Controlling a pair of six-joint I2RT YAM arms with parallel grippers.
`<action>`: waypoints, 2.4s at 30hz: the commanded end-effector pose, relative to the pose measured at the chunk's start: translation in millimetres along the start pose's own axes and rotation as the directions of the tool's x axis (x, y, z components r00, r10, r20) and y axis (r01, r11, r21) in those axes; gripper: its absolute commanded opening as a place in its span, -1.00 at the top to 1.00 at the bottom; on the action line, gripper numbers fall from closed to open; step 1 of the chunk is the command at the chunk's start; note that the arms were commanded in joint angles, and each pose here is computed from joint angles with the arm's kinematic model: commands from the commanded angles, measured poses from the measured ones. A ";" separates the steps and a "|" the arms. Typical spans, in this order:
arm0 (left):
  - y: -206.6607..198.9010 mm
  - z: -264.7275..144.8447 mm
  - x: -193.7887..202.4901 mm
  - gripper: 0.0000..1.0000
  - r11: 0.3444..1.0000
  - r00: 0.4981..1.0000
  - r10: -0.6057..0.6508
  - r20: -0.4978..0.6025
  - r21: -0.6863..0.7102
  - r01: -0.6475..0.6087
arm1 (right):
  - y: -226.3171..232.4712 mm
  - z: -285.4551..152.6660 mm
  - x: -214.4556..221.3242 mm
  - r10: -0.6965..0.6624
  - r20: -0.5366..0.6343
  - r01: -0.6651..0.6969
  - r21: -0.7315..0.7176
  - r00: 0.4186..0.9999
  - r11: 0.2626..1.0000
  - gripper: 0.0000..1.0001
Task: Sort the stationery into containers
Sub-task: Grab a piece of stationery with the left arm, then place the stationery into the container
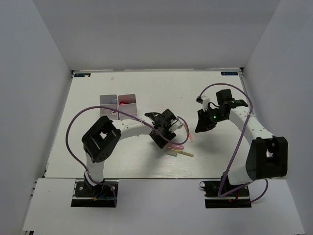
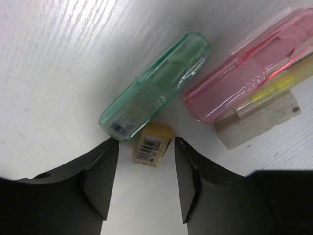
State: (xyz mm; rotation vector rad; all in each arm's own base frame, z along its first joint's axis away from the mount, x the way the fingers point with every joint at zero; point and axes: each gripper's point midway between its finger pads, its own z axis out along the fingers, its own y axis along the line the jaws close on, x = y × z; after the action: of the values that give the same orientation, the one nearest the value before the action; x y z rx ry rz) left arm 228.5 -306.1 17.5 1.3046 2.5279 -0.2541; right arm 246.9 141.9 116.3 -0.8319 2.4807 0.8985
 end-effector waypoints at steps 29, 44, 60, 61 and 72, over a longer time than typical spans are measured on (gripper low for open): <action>226.8 -177.4 -45.2 1.00 0.621 0.638 -0.534 0.555 -0.254 0.742 | 6.2 -6.8 -9.1 0.013 0.012 -0.012 -0.035 1.000 0.999 1.00; 223.5 -153.1 -18.5 1.00 0.589 0.627 -0.599 0.499 -0.256 0.766 | 3.8 -5.7 -9.2 0.023 0.007 -0.023 -0.034 1.000 0.999 1.00; 224.2 -136.0 -4.6 0.37 0.562 0.613 -0.633 0.472 -0.265 0.784 | 4.5 -6.3 -8.6 0.028 0.004 -0.028 -0.040 1.000 0.999 1.00; 224.4 -135.1 -3.2 0.28 0.559 0.610 -0.637 0.471 -0.262 0.787 | 4.9 -7.1 -8.6 0.030 0.006 -0.030 -0.044 1.000 0.999 1.00; 219.8 -151.7 -10.5 0.44 0.572 0.597 -0.624 0.504 -0.226 0.788 | 6.1 -7.7 -9.1 0.032 0.010 -0.031 -0.055 0.999 0.998 0.87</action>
State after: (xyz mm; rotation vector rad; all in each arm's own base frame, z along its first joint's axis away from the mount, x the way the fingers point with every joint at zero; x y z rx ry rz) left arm 387.7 -139.2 127.5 -0.0337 2.5017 -0.0032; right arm 244.4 141.9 117.6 -0.8055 2.5079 0.9538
